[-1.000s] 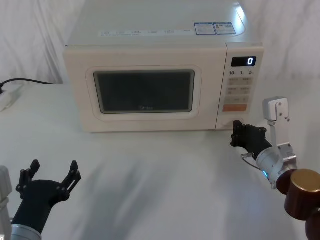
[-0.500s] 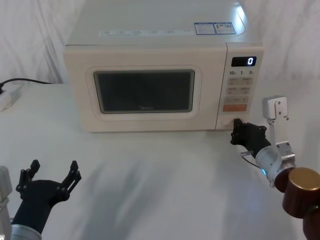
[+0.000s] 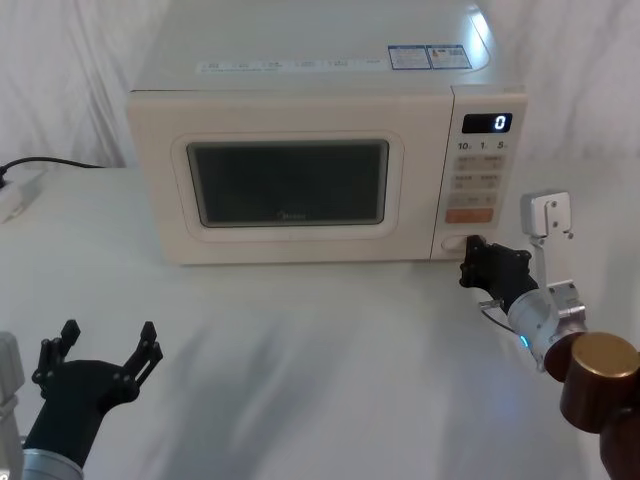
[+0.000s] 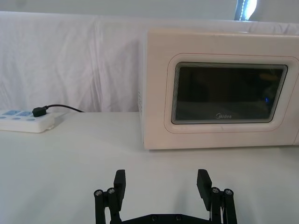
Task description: Press the button to open the microwave door with one hand; close the microwave door with the other hand.
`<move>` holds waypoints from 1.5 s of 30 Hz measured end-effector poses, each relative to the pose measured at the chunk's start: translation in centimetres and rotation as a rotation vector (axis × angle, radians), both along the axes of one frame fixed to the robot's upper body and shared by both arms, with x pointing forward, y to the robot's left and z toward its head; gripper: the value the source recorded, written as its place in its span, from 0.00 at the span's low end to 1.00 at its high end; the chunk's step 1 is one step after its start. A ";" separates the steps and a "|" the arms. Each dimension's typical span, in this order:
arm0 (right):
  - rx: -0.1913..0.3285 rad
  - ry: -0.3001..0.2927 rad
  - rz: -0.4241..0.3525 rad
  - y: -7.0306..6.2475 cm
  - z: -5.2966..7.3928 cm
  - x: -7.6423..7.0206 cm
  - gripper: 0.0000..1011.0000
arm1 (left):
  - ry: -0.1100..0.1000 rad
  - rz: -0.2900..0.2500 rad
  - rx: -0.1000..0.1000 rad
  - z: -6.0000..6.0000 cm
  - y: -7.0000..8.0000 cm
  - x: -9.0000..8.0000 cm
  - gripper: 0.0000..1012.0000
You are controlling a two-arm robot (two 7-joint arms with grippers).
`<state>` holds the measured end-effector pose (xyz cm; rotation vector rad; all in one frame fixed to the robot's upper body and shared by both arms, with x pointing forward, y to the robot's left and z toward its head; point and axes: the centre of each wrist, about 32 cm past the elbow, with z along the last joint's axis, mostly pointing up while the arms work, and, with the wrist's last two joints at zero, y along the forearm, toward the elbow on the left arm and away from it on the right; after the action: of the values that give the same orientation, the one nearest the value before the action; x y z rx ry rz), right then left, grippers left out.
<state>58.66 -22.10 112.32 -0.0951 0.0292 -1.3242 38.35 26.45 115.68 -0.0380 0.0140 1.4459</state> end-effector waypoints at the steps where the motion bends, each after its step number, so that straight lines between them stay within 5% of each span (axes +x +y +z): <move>1: 0.000 0.000 -0.002 0.0 0.0 0.1 0.00 | 0.000 0.000 0.000 0.0 0.0 0.0 0.99; 45: -0.004 -0.006 -0.025 0.9 -0.3 1.3 0.00 | 0.000 0.000 0.000 0.0 0.0 0.0 0.99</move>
<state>60.01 -21.22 112.06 -0.0942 0.0224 -1.3499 38.35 26.45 115.68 -0.0380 0.0141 1.4460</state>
